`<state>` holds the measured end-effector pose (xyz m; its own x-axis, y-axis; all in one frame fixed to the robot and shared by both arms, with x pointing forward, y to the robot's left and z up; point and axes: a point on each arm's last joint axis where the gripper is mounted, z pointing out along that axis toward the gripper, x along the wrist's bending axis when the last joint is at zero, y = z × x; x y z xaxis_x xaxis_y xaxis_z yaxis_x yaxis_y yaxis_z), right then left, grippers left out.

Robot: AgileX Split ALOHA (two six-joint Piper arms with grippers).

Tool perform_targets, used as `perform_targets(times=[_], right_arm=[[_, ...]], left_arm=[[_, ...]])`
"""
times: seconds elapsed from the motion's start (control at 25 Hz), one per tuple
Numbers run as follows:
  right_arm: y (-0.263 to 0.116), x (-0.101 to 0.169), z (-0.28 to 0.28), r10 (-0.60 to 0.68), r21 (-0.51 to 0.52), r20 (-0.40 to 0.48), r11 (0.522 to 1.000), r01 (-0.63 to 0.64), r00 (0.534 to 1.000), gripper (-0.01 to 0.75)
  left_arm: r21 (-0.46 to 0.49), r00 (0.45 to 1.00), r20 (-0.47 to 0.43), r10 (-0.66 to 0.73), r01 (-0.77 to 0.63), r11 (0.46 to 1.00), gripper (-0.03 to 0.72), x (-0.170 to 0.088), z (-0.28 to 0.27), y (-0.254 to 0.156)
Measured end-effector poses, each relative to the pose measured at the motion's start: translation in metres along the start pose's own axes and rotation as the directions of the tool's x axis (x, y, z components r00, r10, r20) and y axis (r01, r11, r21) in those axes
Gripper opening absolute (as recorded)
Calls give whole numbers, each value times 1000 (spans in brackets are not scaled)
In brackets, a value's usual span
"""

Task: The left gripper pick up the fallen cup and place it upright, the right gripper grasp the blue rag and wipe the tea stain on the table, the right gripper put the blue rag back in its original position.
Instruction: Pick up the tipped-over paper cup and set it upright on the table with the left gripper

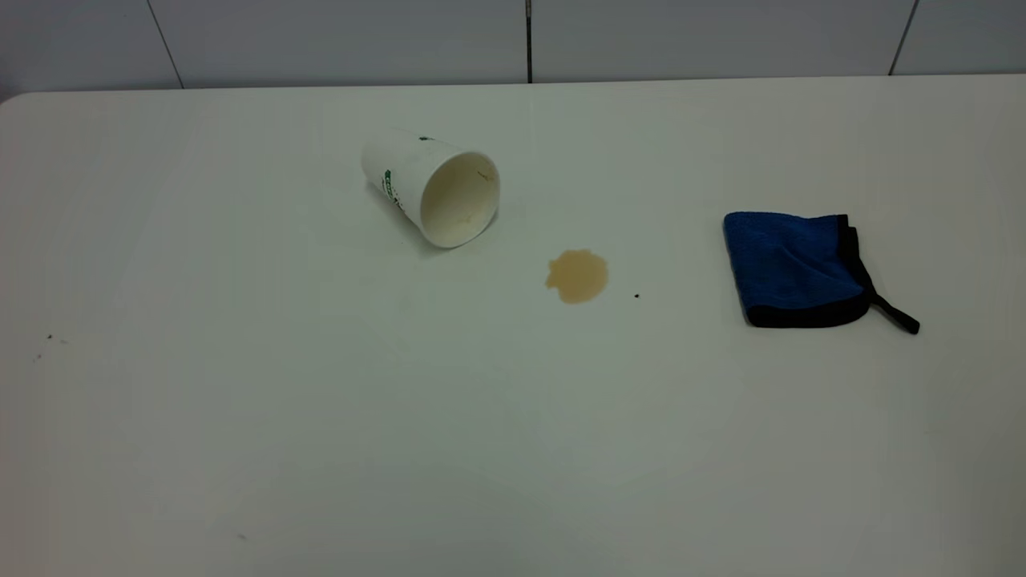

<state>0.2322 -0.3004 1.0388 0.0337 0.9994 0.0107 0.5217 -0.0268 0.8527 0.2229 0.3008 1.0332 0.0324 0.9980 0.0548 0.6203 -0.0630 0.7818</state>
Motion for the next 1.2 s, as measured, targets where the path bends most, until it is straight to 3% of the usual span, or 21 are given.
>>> perform_targets(times=[0.6,0.72,1.0,1.2], right_arm=[[0,0,0,0,0,0,1000,0,1000,534],[0,0,0,0,0,0,1000,0,1000,534],[0,0,0,0,0,0,1000,0,1000,534],[0,0,0,0,0,0,1000,0,1000,534]], left_arm=[[1,1000,-2,1,-1,1000,493,0,0,0],[38,1000,1,1,-1,999,501,1,4,5],[115,998,57,-3,-4,993,600,-1,40,48],[169,990,142,-2,-22,985,608,-5,87,83]])
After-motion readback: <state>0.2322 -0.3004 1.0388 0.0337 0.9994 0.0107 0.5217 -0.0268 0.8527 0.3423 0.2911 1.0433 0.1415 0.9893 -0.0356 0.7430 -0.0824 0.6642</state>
